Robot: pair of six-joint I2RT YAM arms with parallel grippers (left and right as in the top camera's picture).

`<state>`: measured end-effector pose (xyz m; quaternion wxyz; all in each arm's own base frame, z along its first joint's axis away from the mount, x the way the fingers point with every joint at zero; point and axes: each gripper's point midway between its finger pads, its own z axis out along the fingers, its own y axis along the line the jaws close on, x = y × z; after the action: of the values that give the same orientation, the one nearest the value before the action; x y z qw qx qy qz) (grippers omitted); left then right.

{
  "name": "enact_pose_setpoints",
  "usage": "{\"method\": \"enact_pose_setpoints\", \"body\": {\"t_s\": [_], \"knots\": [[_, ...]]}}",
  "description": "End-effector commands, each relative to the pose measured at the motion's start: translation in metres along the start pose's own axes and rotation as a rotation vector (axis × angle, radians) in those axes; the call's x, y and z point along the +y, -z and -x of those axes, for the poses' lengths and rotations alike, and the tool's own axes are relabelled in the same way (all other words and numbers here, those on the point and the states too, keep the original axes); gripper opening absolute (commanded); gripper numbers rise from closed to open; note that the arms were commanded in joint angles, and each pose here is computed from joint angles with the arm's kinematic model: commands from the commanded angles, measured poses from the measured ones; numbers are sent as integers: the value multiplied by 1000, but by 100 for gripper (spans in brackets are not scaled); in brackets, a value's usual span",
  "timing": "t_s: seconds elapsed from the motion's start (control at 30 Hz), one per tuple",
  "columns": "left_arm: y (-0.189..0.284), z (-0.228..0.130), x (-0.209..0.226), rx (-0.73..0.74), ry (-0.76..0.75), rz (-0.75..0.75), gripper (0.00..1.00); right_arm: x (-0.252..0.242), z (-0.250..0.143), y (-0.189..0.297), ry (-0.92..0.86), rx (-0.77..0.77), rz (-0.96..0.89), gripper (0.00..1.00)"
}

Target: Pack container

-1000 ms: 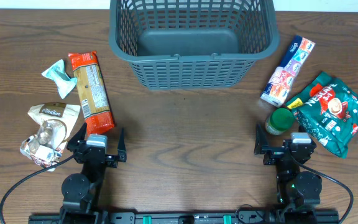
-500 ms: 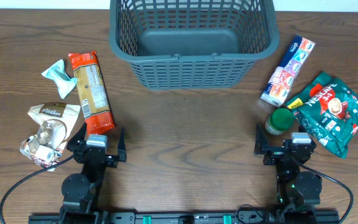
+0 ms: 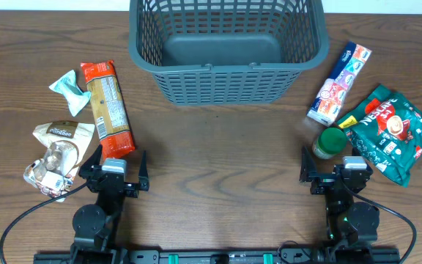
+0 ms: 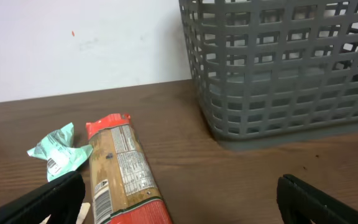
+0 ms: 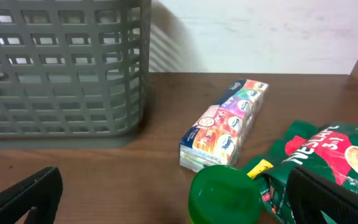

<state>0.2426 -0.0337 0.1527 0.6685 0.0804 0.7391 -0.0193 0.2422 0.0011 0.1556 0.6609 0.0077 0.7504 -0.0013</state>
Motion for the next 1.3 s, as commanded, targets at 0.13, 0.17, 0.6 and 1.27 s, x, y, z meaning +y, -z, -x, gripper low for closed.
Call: {"method": "enact_pose_setpoints", "body": {"t_s": [0.13, 0.17, 0.6, 1.27], "knots": [[-1, -16, -2, 48, 4, -7, 99, 4, -1, 0, -16, -1, 19, 99], [-1, -16, -2, 47, 4, -7, 99, 4, -1, 0, -44, -1, 18, 99], [7, 66, 20, -14, 381, 63, 99, -11, 57, 3, -263, -1, -42, 99], [-84, 95, 52, 626, 364, 162, 98, -53, 167, -120, -355, 729, 41, 99]]}}
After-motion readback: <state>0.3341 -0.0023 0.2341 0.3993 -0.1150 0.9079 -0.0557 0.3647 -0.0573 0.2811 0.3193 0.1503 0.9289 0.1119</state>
